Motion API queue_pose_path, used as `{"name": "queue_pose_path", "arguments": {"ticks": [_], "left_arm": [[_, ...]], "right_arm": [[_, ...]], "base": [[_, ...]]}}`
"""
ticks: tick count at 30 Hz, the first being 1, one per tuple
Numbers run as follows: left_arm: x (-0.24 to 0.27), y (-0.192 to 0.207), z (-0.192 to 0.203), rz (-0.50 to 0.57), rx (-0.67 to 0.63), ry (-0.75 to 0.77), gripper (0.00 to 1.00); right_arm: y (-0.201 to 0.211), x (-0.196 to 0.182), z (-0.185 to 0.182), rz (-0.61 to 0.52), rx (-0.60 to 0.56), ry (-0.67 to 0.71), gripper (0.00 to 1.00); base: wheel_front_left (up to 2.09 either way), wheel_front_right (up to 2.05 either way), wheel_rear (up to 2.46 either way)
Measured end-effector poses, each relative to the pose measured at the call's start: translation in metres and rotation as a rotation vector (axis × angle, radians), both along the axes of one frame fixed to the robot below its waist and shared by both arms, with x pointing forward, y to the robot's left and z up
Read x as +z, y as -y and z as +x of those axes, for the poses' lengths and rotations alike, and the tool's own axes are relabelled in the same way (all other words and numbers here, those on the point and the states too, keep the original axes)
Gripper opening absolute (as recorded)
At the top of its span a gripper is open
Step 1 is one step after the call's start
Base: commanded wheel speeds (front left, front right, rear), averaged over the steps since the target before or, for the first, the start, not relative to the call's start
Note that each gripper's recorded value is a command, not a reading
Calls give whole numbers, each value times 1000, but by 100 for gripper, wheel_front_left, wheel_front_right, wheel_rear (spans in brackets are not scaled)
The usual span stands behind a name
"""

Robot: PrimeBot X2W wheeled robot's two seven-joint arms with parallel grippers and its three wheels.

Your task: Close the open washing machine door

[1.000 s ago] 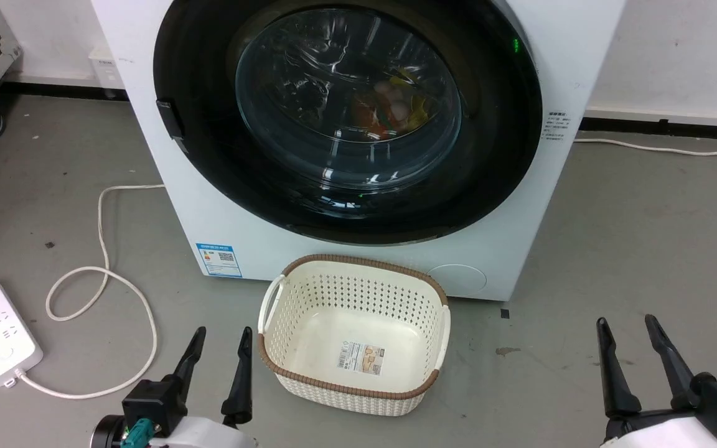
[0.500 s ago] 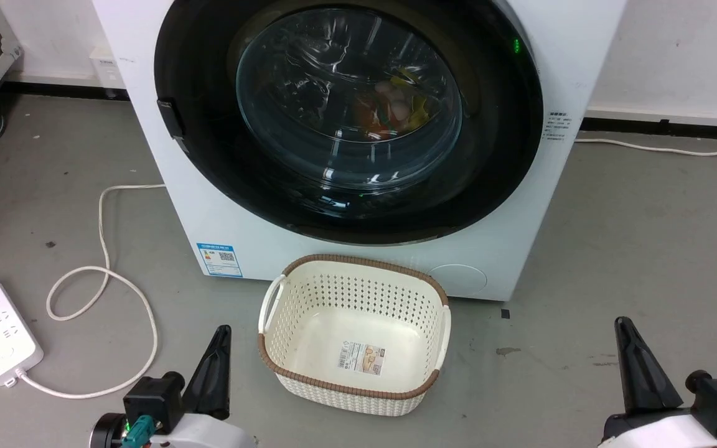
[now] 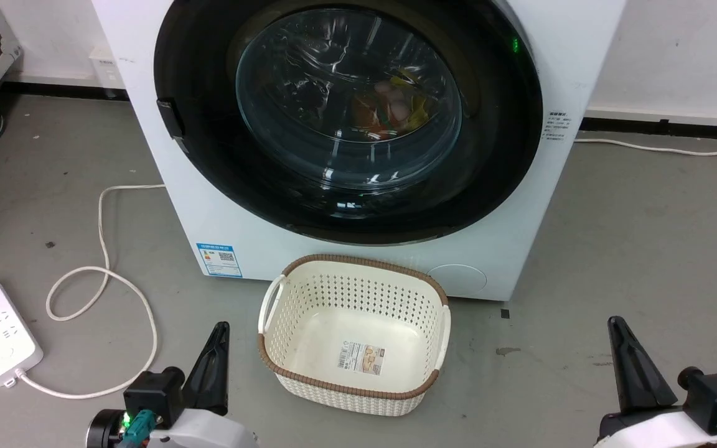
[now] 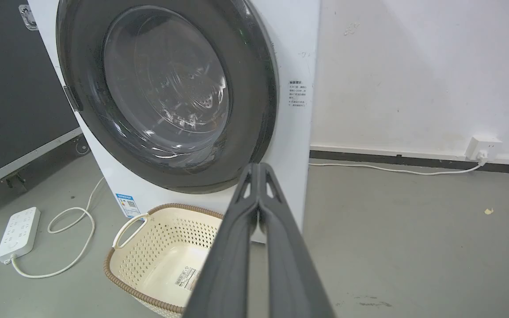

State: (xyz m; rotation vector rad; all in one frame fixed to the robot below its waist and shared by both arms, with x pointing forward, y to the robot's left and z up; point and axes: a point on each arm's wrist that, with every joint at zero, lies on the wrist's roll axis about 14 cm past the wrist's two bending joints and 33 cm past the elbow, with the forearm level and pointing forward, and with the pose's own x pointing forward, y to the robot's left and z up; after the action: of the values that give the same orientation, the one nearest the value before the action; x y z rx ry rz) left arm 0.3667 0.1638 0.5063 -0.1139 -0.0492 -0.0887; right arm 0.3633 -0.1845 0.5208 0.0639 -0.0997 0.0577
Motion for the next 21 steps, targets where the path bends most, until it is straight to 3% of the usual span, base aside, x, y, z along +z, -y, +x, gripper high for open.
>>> {"name": "queue_pose_path", "arguments": {"ticks": [21], "left_arm": [[4, -2, 2, 39, 11, -10, 0]], "right_arm": [[-5, -1, 1, -21, 16, -26, 0]], "base": [[0, 0, 0]]}}
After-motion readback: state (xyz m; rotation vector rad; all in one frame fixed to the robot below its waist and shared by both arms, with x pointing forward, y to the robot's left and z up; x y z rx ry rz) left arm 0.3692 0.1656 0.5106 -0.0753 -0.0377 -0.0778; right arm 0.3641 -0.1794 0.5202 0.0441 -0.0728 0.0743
